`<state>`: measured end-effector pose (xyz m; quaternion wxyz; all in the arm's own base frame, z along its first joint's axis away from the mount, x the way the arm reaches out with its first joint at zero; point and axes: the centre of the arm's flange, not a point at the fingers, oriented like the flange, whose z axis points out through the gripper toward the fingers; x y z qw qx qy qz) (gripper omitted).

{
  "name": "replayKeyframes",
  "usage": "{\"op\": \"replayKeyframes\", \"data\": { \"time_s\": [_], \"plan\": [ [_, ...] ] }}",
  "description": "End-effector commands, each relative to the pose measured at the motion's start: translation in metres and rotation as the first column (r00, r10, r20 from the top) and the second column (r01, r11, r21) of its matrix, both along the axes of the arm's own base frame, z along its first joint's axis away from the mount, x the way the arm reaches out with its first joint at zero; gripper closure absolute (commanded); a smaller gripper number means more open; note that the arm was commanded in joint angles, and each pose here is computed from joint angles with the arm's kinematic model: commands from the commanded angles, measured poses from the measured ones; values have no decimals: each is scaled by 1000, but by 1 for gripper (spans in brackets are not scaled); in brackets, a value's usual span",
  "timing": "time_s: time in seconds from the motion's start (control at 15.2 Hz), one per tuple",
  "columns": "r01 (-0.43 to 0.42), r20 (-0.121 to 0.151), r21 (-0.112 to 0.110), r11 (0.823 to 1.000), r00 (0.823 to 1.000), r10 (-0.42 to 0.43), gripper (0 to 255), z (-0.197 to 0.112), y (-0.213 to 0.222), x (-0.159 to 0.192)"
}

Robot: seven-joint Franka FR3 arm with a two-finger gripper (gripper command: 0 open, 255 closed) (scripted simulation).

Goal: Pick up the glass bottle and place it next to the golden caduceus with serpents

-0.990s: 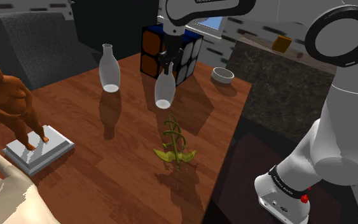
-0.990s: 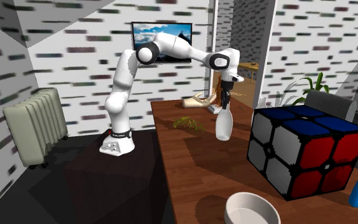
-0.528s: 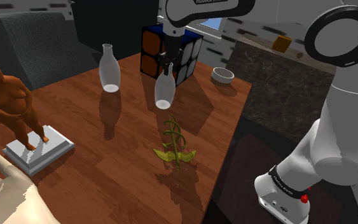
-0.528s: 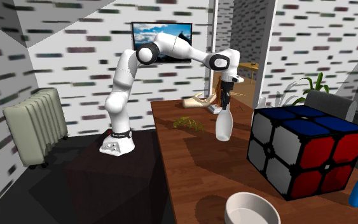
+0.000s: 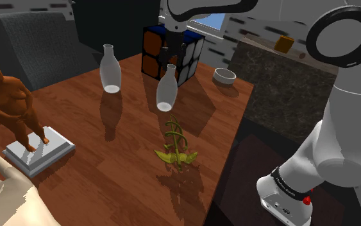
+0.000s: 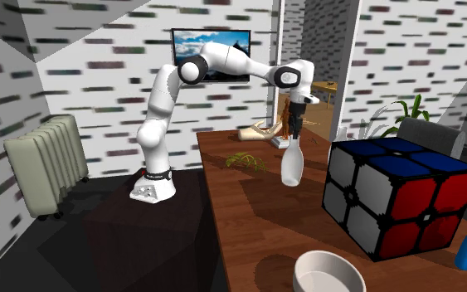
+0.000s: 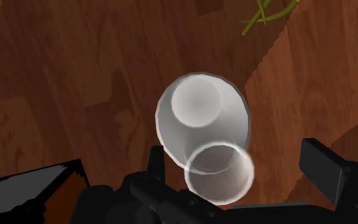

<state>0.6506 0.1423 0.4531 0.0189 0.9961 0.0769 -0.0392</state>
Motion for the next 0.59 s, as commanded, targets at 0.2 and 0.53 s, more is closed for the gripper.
{"op": "replayKeyframes", "data": {
  "time_s": [0.2,0.53],
  "plan": [
    [0,-1,0,1000,1000,0,0,34,3,0],
    [0,-1,0,1000,1000,0,0,34,3,0]
  ]
}}
